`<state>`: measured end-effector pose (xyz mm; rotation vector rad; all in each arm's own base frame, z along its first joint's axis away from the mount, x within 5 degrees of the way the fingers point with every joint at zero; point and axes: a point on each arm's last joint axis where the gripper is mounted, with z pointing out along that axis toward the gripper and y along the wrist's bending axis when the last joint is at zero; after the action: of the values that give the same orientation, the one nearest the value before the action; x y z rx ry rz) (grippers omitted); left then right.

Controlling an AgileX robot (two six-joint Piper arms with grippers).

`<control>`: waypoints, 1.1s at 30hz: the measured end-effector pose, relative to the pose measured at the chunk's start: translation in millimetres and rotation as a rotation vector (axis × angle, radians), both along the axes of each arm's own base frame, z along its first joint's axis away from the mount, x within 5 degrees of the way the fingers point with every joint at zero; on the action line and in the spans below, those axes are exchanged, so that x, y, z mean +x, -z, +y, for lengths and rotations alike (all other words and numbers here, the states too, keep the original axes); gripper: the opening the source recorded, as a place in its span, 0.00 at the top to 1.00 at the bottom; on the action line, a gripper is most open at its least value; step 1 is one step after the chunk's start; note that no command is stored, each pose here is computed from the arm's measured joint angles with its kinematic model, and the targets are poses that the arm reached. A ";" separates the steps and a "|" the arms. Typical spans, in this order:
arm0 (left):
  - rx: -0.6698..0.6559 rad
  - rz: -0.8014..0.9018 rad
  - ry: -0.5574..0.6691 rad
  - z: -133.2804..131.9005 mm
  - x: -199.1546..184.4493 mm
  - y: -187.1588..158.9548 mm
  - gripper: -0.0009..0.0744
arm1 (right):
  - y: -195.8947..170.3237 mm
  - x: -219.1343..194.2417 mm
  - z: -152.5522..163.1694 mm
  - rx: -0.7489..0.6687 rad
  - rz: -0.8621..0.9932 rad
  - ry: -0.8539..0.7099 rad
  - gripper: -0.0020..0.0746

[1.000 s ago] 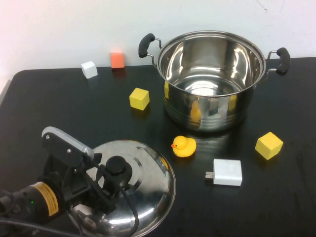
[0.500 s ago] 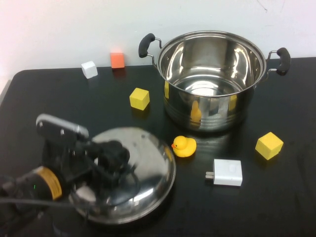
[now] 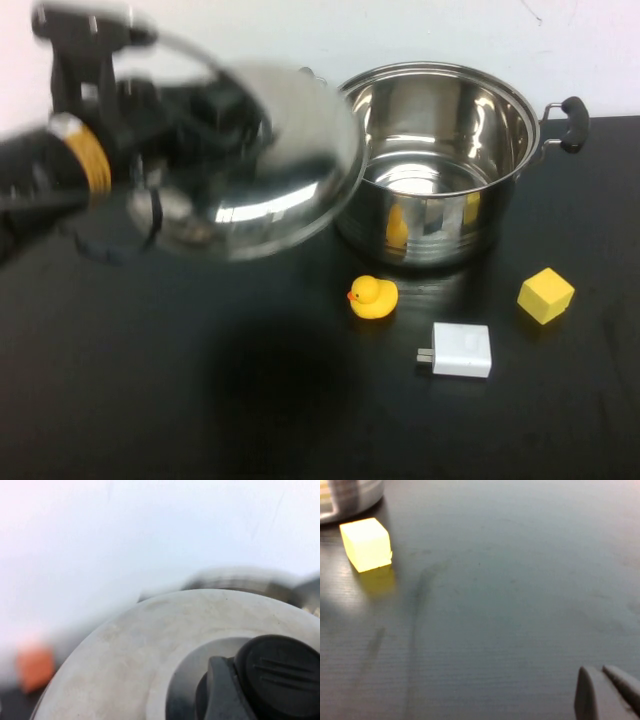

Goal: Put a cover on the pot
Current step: Place the pot lid on the pot

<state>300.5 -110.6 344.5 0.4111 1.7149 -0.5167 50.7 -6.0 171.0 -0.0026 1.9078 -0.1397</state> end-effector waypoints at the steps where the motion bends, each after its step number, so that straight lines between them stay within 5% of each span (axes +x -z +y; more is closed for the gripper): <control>1: -0.030 -0.012 0.009 -2.3 4.1 -10.9 0.54 | 0.0 0.0 0.0 0.000 0.000 0.000 0.98; 8: -0.120 -0.002 0.108 -25.6 42.8 -42.3 0.54 | 0.0 0.0 0.0 0.000 0.000 0.000 0.98; 14: -0.032 -0.026 0.222 -70.5 69.1 -43.5 0.55 | 0.0 0.0 0.0 0.000 0.000 0.000 0.98; 22: 0.044 -0.046 0.231 -128.8 104.8 -13.8 0.55 | 0.0 0.0 0.0 0.000 0.000 0.000 0.98; 33: 0.056 -0.014 0.200 -139.7 128.5 13.5 0.55 | 0.0 0.0 0.0 0.000 0.000 0.000 0.98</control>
<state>428.9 -250.3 331.0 0.6288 1.6864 -0.6093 50.7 -6.0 171.0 -0.0026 1.9078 -0.1397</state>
